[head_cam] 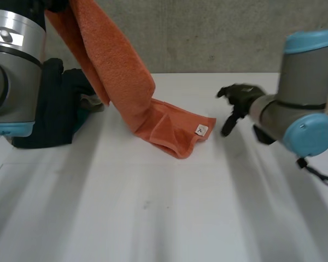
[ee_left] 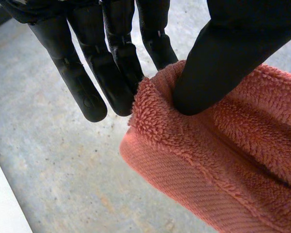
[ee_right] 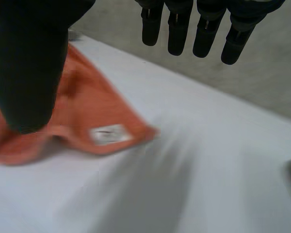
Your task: Fold the laundry.
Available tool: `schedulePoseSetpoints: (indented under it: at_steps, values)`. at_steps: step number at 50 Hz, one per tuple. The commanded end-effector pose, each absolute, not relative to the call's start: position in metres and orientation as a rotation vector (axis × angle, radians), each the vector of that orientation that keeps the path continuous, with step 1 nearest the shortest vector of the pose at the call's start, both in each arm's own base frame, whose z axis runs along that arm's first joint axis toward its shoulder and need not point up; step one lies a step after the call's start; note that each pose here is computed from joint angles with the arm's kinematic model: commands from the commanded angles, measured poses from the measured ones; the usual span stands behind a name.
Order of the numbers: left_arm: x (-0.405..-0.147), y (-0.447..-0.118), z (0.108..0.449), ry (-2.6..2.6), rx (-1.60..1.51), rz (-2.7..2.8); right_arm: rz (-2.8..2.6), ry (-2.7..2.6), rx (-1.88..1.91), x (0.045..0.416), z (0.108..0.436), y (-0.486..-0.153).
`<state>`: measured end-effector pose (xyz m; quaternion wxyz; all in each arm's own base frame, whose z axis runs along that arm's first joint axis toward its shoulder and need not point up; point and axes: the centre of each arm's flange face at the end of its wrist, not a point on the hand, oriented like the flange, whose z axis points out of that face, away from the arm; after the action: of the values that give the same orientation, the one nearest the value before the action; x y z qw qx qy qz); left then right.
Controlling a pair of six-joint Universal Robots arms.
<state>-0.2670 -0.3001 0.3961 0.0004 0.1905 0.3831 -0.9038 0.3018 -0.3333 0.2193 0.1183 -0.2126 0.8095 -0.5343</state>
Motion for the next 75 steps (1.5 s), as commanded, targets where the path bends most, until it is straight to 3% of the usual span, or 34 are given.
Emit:
schedulePoseSetpoints:
  at_steps: [1,14,24,29,33,34,38,45,52,56,61,65,70,75]
  values:
    - [-0.265,-0.277,0.404,1.183,0.610,-2.865,-1.340,2.343,-0.512,0.344,0.191,-0.291]
    - [-0.274,-0.246,0.413,1.188,0.659,-2.920,-1.516,2.261,-0.466,0.402,0.122,-0.298]
    - [-0.270,-0.238,0.425,1.168,0.625,-2.968,-1.725,2.205,-0.507,0.414,0.110,-0.322]
    - [-0.265,-0.243,0.421,1.212,0.624,-2.940,-1.764,2.184,-0.475,0.408,0.137,-0.325]
    - [-0.255,-0.253,0.415,1.271,0.616,-2.875,-1.799,2.167,-0.461,0.386,0.199,-0.323]
    - [-0.253,-0.255,0.414,1.283,0.614,-2.862,-1.855,2.139,-0.430,0.365,0.237,-0.329]
    - [-0.236,-0.269,0.404,1.377,0.598,-2.762,-2.033,2.069,-0.423,0.295,0.319,-0.345]
    - [-0.213,-0.283,0.380,1.583,0.606,-2.575,-2.225,2.028,-0.691,0.234,0.380,-0.334]
    - [-0.208,-0.276,0.347,1.844,0.679,-2.378,-2.178,2.243,-0.851,0.190,0.391,-0.326]
    - [-0.208,-0.277,0.315,2.007,0.744,-2.216,-2.029,2.345,-0.942,0.181,0.374,-0.326]
    - [-0.212,-0.296,0.270,2.113,0.836,-2.033,-1.827,2.467,-0.991,0.181,0.327,-0.348]
    - [-0.221,-0.313,0.248,2.077,0.946,-1.949,-1.860,2.447,-0.971,0.185,0.308,-0.370]
    - [-0.237,-0.357,0.267,1.872,0.913,-2.107,-2.120,2.295,-0.865,0.193,0.304,-0.411]
    - [-0.253,-0.397,0.345,1.381,0.693,-2.509,-2.494,1.963,-0.554,0.194,0.341,-0.444]
